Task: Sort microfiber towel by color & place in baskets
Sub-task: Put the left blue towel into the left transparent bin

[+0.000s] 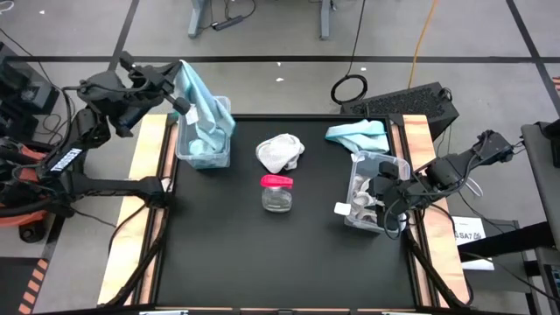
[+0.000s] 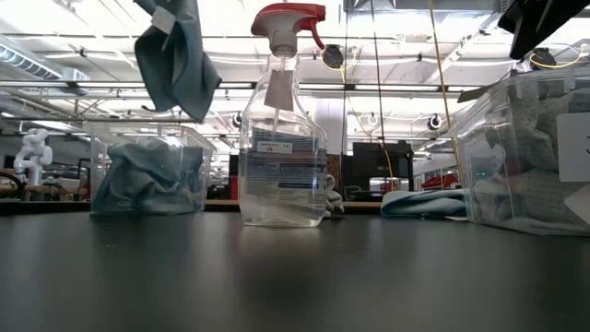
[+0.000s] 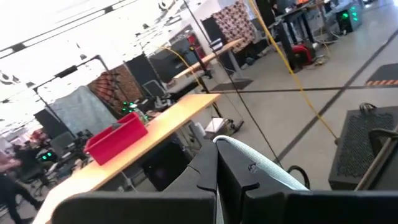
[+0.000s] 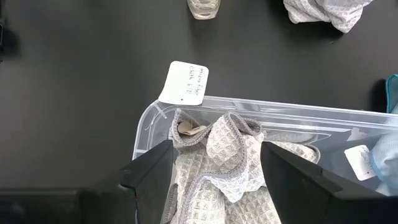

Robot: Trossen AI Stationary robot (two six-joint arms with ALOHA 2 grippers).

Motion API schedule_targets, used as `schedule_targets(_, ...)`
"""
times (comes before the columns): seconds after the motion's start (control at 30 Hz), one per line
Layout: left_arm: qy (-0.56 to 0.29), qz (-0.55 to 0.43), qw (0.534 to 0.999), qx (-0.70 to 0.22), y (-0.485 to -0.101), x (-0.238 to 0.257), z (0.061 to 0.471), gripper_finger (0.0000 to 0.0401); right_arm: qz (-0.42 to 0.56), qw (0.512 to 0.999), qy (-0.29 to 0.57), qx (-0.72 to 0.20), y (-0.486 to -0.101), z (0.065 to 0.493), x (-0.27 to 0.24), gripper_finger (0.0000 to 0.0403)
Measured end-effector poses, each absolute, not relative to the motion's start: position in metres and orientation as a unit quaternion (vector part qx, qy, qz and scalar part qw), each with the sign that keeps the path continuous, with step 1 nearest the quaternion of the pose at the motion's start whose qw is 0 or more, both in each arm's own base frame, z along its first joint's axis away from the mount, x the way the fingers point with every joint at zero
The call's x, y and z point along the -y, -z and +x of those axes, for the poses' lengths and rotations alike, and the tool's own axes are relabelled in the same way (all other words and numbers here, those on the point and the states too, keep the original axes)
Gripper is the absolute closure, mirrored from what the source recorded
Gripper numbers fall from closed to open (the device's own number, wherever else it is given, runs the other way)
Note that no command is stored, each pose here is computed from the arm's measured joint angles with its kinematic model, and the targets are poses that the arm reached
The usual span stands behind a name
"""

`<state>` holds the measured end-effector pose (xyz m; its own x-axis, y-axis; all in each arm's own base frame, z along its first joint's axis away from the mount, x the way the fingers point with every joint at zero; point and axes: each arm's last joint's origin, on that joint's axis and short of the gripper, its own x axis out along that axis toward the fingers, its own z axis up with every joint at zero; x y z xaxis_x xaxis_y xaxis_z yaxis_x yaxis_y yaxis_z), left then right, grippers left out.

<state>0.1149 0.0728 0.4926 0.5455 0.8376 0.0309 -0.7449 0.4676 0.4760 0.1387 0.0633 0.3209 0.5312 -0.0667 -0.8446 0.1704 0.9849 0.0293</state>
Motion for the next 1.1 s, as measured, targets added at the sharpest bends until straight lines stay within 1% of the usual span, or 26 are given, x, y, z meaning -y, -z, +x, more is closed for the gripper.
schedule_targets(0.13,-0.479,0.225,0.842,-0.102,-0.495,-0.069,0.105,0.0401,0.052,0.873,0.067,-0.480,-0.321,0.139,-0.063,0.0170)
schedule_targets(0.4,-0.505,0.224,0.818,-0.159,-0.486,-0.064,0.091,0.0401,0.052,0.873,0.067,-0.480,-0.321,0.139,-0.063,0.0170)
schedule_targets(0.57,-0.500,0.205,0.820,-0.188,-0.478,-0.064,0.090,0.0401,0.053,0.873,0.067,-0.479,-0.321,0.139,-0.063,0.0170)
schedule_targets(0.8,-0.484,0.175,0.823,-0.240,-0.464,-0.071,0.105,0.0401,0.057,0.876,0.065,-0.474,-0.321,0.140,-0.064,0.0170)
schedule_targets(0.97,-0.458,0.156,0.835,-0.264,-0.455,-0.078,0.123,0.0401,0.058,0.876,0.066,-0.473,-0.321,0.140,-0.064,0.0170)
schedule_targets(1.1,-0.453,0.149,0.832,-0.282,-0.448,-0.085,0.137,0.0401,0.061,0.879,0.064,-0.468,-0.322,0.141,-0.064,0.0170)
